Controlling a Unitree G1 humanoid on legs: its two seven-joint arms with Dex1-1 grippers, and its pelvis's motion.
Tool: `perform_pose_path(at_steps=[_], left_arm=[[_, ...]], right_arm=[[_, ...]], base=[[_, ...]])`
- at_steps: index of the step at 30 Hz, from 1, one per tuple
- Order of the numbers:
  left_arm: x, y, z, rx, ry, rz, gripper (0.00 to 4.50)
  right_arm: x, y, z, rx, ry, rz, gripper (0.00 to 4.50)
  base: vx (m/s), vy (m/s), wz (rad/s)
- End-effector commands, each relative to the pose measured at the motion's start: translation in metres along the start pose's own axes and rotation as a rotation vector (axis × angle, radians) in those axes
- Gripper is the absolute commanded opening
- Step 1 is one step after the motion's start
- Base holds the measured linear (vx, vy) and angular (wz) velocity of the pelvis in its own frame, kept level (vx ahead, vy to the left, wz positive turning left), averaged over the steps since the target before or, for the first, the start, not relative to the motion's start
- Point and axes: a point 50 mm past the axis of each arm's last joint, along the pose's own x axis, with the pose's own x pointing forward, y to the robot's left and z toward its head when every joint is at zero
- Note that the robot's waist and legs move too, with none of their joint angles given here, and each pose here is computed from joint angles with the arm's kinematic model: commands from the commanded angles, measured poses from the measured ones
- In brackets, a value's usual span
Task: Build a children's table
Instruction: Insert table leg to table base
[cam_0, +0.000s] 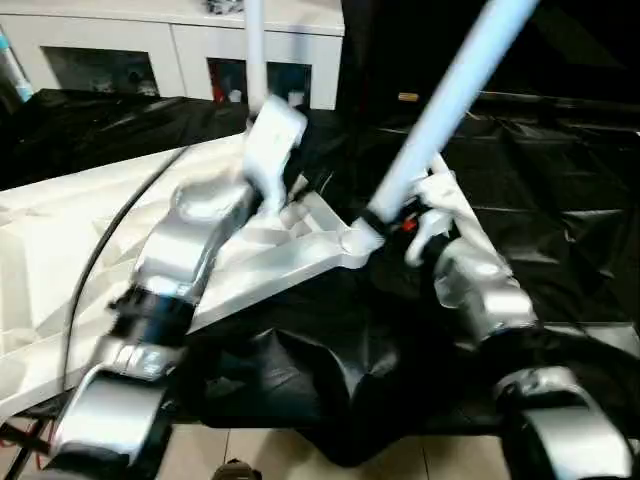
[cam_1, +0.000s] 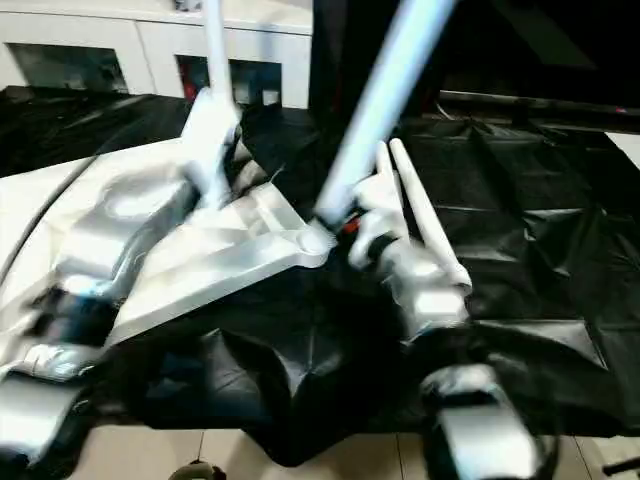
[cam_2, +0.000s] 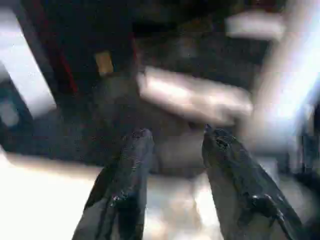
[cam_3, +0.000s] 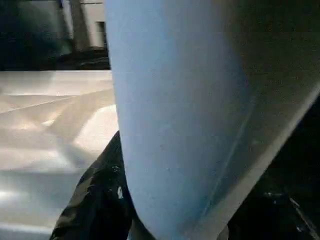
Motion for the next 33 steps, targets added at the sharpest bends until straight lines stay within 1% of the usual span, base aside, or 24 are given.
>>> perform_pose_path(at_steps=[1,2,4,6,8,9,10,11,12,14,17,20,23,26,28,29,30,31,33], left_arm=[[0.007,-0.011,-0.013,-0.038,0.065,-0.07,2.26],[0.01,-0.012,-0.023,-0.042,0.105,-0.077,2.3],[0.013,-0.012,-0.033,-0.025,0.148,-0.066,2.55],[0.017,-0.012,-0.047,-0.055,0.21,-0.051,2.7],[0.018,-0.013,-0.052,-0.068,0.232,-0.053,2.71],[0.018,-0.013,-0.056,-0.078,0.251,-0.051,2.52],[0.018,-0.014,-0.06,-0.09,0.269,-0.052,2.52],[0.018,-0.014,-0.061,-0.091,0.272,-0.052,2.39],[0.017,-0.014,-0.064,-0.1,0.289,-0.053,2.35],[0.016,-0.013,-0.067,-0.098,0.303,-0.049,2.05],[0.015,-0.011,-0.073,-0.073,0.328,-0.064,1.96],[0.014,-0.011,-0.074,-0.077,0.324,-0.084,1.57],[0.013,-0.013,-0.075,-0.057,0.324,-0.116,1.5],[0.013,-0.015,-0.078,-0.04,0.337,-0.131,1.11],[0.013,-0.015,-0.079,-0.039,0.338,-0.132,1.11],[0.013,-0.015,-0.08,-0.036,0.346,-0.139,0.91],[0.012,-0.016,-0.081,-0.03,0.355,-0.147,0.91],[0.012,-0.016,-0.081,-0.027,0.359,-0.152,0.69],[0.011,-0.016,-0.081,-0.022,0.367,-0.158,0.68]], right_arm=[[0.0,-0.005,0.005,-0.011,-0.009,-0.024,1.91],[-0.001,-0.008,0.006,-0.018,-0.001,-0.035,1.91],[-0.003,-0.011,0.007,-0.025,0.007,-0.044,1.91],[-0.005,-0.014,0.008,-0.033,0.016,-0.047,1.91],[-0.005,-0.014,0.007,-0.036,0.018,-0.049,1.91],[-0.006,-0.015,0.007,-0.037,0.019,-0.053,1.91],[-0.007,-0.016,0.007,-0.037,0.02,-0.056,1.91],[-0.007,-0.016,0.007,-0.037,0.02,-0.057,1.91],[-0.007,-0.017,0.006,-0.037,0.021,-0.059,1.91],[-0.008,-0.017,0.006,-0.038,0.022,-0.06,1.91],[-0.008,-0.016,0.005,-0.038,0.025,-0.06,1.91],[-0.008,-0.016,0.005,-0.039,0.027,-0.059,1.91],[-0.006,-0.015,0.005,-0.042,0.032,-0.054,1.91],[-0.004,-0.014,0.005,-0.042,0.039,-0.041,1.91],[-0.004,-0.013,0.005,-0.041,0.042,-0.036,1.91],[-0.003,-0.012,0.005,-0.042,0.053,-0.022,1.91],[-0.002,-0.011,0.004,-0.045,0.063,-0.009,1.91],[-0.002,-0.011,0.004,-0.046,0.066,-0.003,1.91],[-0.002,-0.01,0.004,-0.049,0.076,0.009,1.91]], base=[[0.0,0.0,0.0],[0.0,0.0,0.0],[0.0,0.0,0.0],[0.0,0.0,0.0],[0.0,0.0,0.0],[0.0,0.0,0.0],[0.0,0.0,0.0],[0.0,0.0,0.0],[0.0,0.0,0.0],[0.0,0.0,0.0],[0.0,0.0,0.0],[0.0,0.0,0.0],[0.0,0.0,0.0],[0.0,0.0,0.0],[0.0,0.0,0.0],[0.0,0.0,0.0],[0.0,0.0,0.0],[0.0,0.0,0.0],[0.0,0.0,0.0]])
